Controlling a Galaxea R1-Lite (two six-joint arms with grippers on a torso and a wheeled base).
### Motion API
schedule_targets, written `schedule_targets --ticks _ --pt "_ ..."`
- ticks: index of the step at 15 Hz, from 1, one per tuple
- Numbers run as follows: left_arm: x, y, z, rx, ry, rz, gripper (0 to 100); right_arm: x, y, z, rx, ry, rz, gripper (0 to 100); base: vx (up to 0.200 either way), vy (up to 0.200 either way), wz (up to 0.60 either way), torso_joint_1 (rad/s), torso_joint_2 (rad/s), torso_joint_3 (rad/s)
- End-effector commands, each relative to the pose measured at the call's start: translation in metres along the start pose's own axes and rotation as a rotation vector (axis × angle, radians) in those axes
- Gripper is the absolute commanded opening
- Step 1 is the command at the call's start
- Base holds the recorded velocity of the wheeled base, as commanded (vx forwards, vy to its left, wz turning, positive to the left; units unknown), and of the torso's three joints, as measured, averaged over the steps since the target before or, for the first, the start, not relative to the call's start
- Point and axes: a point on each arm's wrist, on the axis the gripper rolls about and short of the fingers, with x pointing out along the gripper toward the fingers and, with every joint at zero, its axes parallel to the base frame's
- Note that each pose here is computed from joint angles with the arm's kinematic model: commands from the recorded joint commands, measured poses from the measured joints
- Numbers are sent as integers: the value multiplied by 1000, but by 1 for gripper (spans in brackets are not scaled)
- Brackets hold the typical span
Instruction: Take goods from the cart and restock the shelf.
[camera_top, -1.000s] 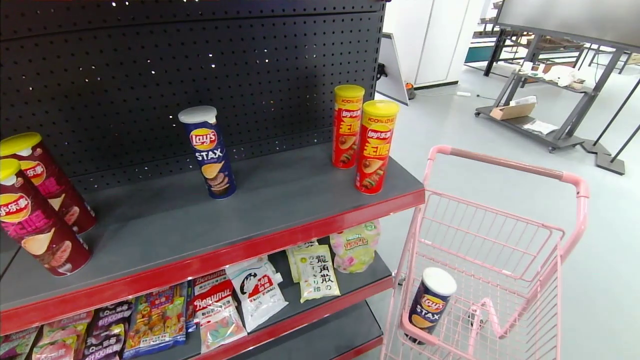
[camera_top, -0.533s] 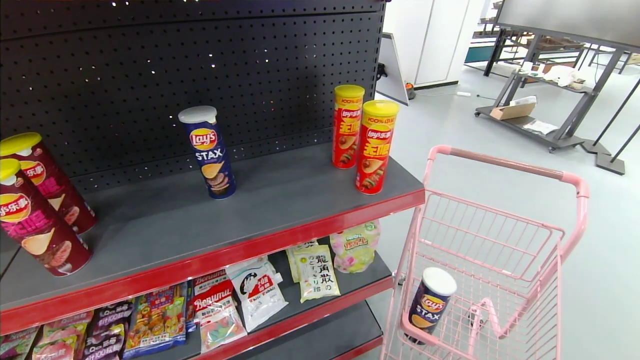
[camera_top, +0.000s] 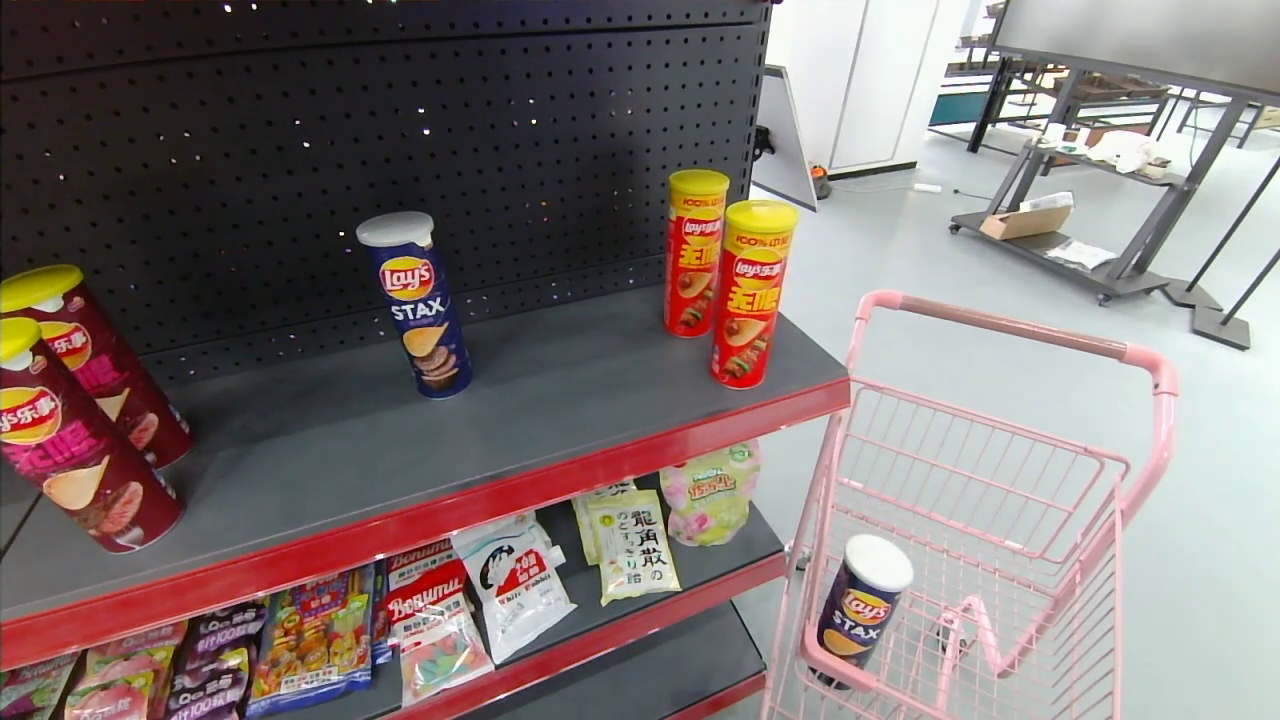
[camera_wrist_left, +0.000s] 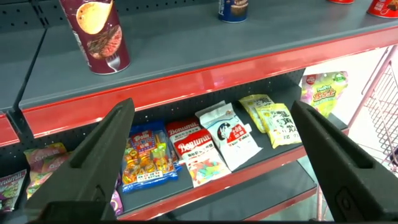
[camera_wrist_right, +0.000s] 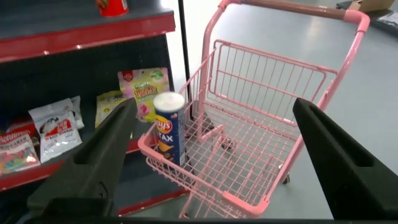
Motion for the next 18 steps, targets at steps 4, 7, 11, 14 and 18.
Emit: schedule_targets --ticks 4,7,11,14,18 --pt "0 0 0 0 2 1 100 144 2 128 159 287 -23 100 0 0 0 0 0 0" --pt "0 0 0 1 2 -1 100 200 1 87 100 482 -42 100 0 0 0 0 0 0" --pt "0 0 0 0 2 1 100 214 1 66 -10 590 18 100 0 0 0 0 0 0" --pt "0 0 0 1 2 -1 100 218 2 56 -17 639 24 100 0 0 0 0 0 0" --pt "0 0 0 0 2 -1 100 210 8 39 -22 704 55 100 0 0 0 -92 221 129"
